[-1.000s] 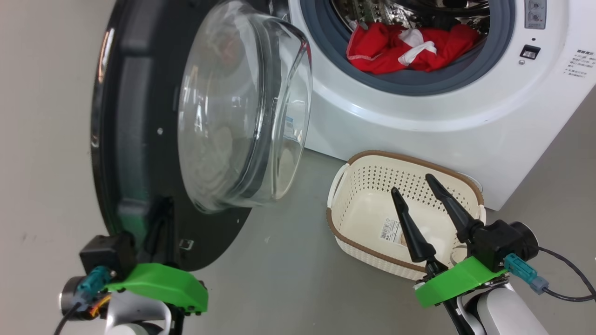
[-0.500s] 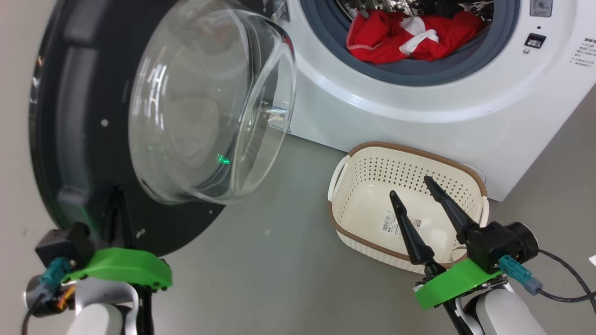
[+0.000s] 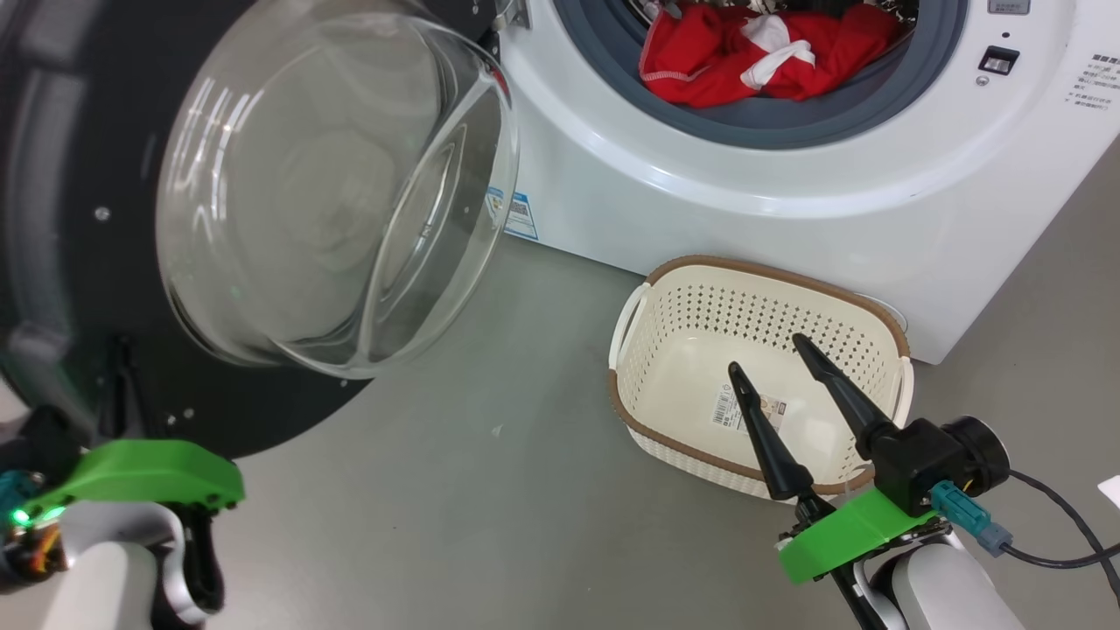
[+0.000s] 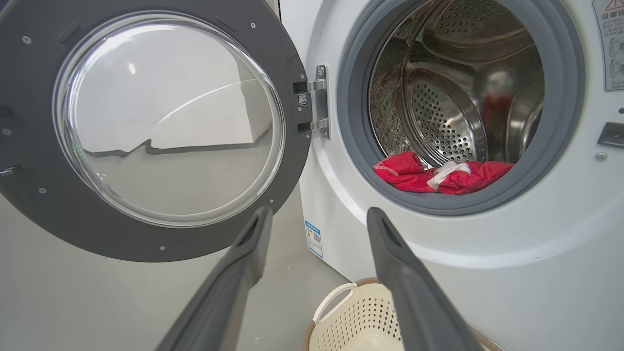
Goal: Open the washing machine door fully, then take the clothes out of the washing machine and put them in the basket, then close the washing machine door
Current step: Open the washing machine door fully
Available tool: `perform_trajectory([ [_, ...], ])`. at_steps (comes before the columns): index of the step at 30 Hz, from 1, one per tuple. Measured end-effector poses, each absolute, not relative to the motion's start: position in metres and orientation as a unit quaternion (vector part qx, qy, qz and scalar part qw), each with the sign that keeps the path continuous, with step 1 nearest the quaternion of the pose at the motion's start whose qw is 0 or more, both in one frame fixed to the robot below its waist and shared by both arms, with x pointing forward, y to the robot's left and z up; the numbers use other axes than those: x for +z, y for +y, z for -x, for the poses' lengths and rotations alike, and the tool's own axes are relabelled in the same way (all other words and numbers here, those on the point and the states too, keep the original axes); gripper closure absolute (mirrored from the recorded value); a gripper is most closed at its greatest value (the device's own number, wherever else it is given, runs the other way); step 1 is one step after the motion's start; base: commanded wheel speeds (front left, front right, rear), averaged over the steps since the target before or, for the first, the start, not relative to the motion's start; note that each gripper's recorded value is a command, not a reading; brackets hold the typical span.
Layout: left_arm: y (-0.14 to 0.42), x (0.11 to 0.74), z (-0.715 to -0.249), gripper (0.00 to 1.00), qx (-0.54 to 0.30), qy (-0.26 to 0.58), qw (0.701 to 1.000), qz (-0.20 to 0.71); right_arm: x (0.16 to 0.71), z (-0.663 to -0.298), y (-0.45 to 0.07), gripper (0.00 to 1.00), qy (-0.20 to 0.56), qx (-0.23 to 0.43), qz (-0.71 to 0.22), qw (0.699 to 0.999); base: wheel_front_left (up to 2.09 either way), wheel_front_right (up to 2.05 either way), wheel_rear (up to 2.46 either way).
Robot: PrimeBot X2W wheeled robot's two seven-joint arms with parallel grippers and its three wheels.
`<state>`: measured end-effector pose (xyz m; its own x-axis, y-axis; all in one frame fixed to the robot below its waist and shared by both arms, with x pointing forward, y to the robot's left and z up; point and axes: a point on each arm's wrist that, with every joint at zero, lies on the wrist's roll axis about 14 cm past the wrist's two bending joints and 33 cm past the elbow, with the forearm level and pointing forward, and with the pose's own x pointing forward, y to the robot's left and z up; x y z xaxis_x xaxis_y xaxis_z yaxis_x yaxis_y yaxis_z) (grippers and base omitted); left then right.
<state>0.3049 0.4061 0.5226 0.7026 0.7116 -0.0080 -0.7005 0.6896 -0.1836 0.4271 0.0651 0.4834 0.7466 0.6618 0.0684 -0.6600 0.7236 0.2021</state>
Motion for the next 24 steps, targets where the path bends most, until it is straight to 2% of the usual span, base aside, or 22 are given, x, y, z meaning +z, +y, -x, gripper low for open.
perform_trajectory([
  [24, 0.458, 0.516, -0.317, 1.00, 0.420, -0.018, 0.903, 0.088, 0.471, -0.437, 0.058, 0.00, 0.010, 0.347, -0.096, 0.933, 0.00, 0.00, 0.00],
])
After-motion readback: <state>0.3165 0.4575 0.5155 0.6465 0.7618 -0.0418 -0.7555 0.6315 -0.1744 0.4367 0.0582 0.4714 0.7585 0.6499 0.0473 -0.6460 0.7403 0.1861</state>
